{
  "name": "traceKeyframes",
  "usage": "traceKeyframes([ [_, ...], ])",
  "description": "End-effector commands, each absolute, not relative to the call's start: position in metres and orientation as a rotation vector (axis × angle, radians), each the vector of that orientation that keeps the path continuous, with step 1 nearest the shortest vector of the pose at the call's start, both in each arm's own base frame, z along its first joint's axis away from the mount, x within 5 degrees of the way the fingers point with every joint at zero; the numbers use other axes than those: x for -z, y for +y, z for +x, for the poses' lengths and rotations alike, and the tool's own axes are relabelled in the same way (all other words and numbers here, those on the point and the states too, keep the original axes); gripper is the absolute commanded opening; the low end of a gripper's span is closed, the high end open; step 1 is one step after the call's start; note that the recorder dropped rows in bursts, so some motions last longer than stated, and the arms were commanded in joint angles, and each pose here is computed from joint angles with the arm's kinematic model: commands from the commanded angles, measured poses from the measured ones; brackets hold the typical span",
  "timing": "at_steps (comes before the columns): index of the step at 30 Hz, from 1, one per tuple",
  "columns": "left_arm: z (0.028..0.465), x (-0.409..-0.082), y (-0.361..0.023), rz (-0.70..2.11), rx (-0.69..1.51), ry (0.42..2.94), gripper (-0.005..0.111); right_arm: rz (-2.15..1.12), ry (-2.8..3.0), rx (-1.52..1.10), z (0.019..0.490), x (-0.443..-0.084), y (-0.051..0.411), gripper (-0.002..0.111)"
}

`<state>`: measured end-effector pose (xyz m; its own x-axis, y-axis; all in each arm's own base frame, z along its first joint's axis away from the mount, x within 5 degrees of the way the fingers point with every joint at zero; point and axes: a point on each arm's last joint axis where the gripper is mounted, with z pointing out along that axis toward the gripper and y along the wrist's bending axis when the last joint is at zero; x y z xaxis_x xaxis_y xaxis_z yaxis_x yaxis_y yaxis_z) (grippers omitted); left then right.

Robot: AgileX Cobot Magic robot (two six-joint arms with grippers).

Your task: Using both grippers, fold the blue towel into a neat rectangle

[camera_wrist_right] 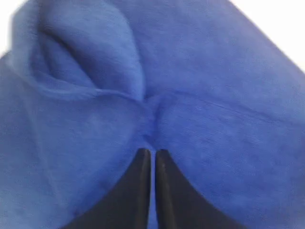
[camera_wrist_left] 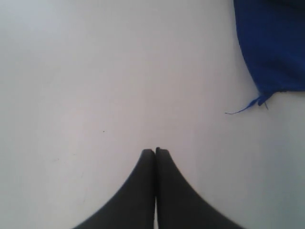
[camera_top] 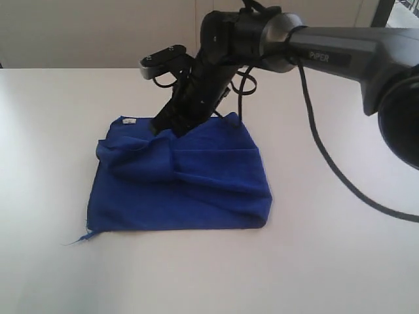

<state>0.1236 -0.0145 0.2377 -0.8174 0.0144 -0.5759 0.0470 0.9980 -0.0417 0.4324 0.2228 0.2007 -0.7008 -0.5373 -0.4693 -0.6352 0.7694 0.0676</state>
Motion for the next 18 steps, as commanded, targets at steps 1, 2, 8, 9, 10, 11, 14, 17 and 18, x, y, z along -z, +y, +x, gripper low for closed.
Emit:
traceKeyframes([
  [1, 0.123, -0.24, -0.014, 0.032, 0.074, 2.517, 0.0, -0.852, 2.525, -0.245, 0.446, -0.209, 0.193, 0.001],
  [2, 0.123, -0.24, -0.014, 0.032, 0.074, 2.517, 0.0, -0.837, 2.529, -0.237, 0.449, -0.209, 0.186, 0.001],
  [8, 0.123, -0.24, -0.014, 0.032, 0.074, 2.517, 0.0, -0.779, 2.525, -0.2, 0.462, -0.21, 0.153, 0.0],
  [9, 0.123, -0.24, -0.014, 0.032, 0.074, 2.517, 0.0, -0.767, 2.525, -0.198, 0.464, -0.209, 0.149, 0.0],
  [10, 0.123, -0.24, -0.014, 0.032, 0.074, 2.517, 0.0, -0.765, 2.525, -0.196, 0.466, -0.207, 0.146, 0.0],
  [11, 0.123, -0.24, -0.014, 0.032, 0.074, 2.517, 0.0, -0.76, 2.528, -0.196, 0.468, -0.204, 0.142, 0.0],
  [14, 0.123, -0.24, -0.014, 0.032, 0.074, 2.517, 0.0, -0.75, 2.542, -0.192, 0.473, -0.191, 0.138, 0.0],
  [17, 0.123, -0.24, -0.014, 0.032, 0.074, 2.517, 0.0, -0.822, 2.541, -0.177, 0.476, -0.174, 0.139, 0.0],
  [18, 0.123, -0.24, -0.014, 0.032, 0.074, 2.517, 0.0, -0.836, 2.536, -0.183, 0.477, -0.17, 0.14, 0.0],
])
